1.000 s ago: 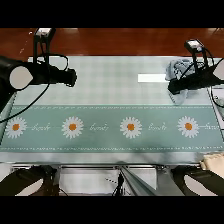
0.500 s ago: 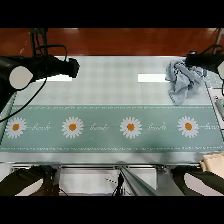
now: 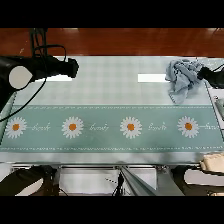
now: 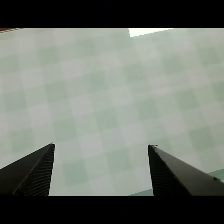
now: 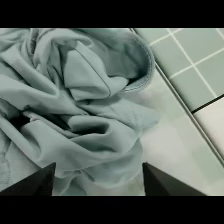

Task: Fold the shirts.

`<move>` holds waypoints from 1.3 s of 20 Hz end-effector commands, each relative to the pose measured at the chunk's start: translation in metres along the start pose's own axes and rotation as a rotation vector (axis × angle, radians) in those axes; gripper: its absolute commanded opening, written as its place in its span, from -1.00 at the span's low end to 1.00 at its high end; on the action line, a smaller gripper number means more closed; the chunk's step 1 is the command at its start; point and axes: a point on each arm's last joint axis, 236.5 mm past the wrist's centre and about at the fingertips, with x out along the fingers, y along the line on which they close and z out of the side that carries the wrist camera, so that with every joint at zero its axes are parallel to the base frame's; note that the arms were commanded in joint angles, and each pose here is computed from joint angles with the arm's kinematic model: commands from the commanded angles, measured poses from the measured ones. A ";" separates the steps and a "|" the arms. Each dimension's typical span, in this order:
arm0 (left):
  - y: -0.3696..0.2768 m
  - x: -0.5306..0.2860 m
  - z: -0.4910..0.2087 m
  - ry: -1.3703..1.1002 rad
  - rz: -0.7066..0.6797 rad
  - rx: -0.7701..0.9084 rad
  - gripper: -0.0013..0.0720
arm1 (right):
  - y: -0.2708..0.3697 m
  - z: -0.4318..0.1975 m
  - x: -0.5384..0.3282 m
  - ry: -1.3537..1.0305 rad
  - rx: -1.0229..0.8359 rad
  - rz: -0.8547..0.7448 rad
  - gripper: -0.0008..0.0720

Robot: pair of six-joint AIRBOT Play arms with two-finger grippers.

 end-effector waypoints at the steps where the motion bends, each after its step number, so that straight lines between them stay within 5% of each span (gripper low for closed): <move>1: 0.001 0.000 -0.001 0.006 0.005 0.012 1.00 | 0.000 -0.009 0.034 0.000 0.042 0.032 0.68; 10: 0.001 0.000 -0.001 0.006 0.004 0.011 1.00 | 0.018 -0.028 0.086 -0.029 0.152 0.094 0.57; 11: 0.001 0.000 -0.001 0.006 0.004 0.011 1.00 | 0.027 -0.027 0.089 -0.050 0.138 0.105 0.35; 13: 0.001 0.000 -0.001 0.006 0.004 0.011 1.00 | 0.052 -0.019 0.091 -0.117 0.104 0.139 -0.76; 14: 0.001 0.000 -0.001 0.006 0.004 0.011 1.00 | 0.063 -0.012 0.088 -0.155 0.091 0.156 -0.89; 20: 0.001 -0.005 0.006 -0.013 0.003 0.010 1.00 | 0.123 0.054 -0.004 -0.362 -0.112 0.254 -0.90; 26: 0.000 -0.065 0.070 -0.138 0.001 0.034 1.00 | 0.182 0.127 -0.232 -0.742 -0.295 0.404 -0.90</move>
